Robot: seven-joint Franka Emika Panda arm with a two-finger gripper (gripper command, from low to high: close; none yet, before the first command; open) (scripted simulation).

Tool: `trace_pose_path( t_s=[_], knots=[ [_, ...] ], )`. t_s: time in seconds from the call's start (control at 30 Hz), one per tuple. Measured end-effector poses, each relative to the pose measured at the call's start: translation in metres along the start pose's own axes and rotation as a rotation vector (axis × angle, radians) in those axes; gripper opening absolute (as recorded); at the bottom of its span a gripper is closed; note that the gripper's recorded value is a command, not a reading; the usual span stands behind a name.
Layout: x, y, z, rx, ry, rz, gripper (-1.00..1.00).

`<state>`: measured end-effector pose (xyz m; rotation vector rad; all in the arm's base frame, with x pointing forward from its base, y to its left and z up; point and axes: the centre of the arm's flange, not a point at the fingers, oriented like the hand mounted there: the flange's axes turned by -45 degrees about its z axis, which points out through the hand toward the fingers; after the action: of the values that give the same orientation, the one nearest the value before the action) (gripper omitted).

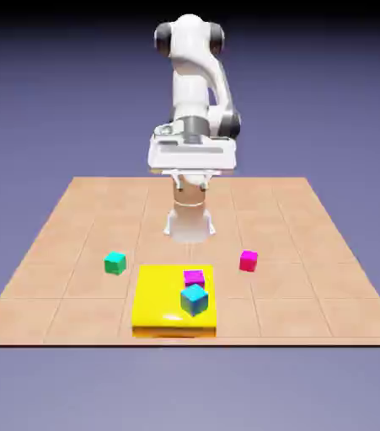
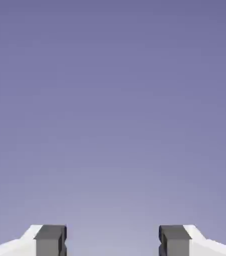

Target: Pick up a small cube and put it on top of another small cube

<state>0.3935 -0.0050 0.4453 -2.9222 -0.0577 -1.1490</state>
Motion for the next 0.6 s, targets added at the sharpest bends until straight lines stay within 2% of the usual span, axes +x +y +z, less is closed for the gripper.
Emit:
trace_pose_path(
  t_s=[0.33,0.6],
  knots=[
    [-0.077,0.073,0.091,0.044,-0.398,0.138,0.00],
    [-0.156,0.127,0.133,0.044,-0.693,0.234,0.00]
  ],
)
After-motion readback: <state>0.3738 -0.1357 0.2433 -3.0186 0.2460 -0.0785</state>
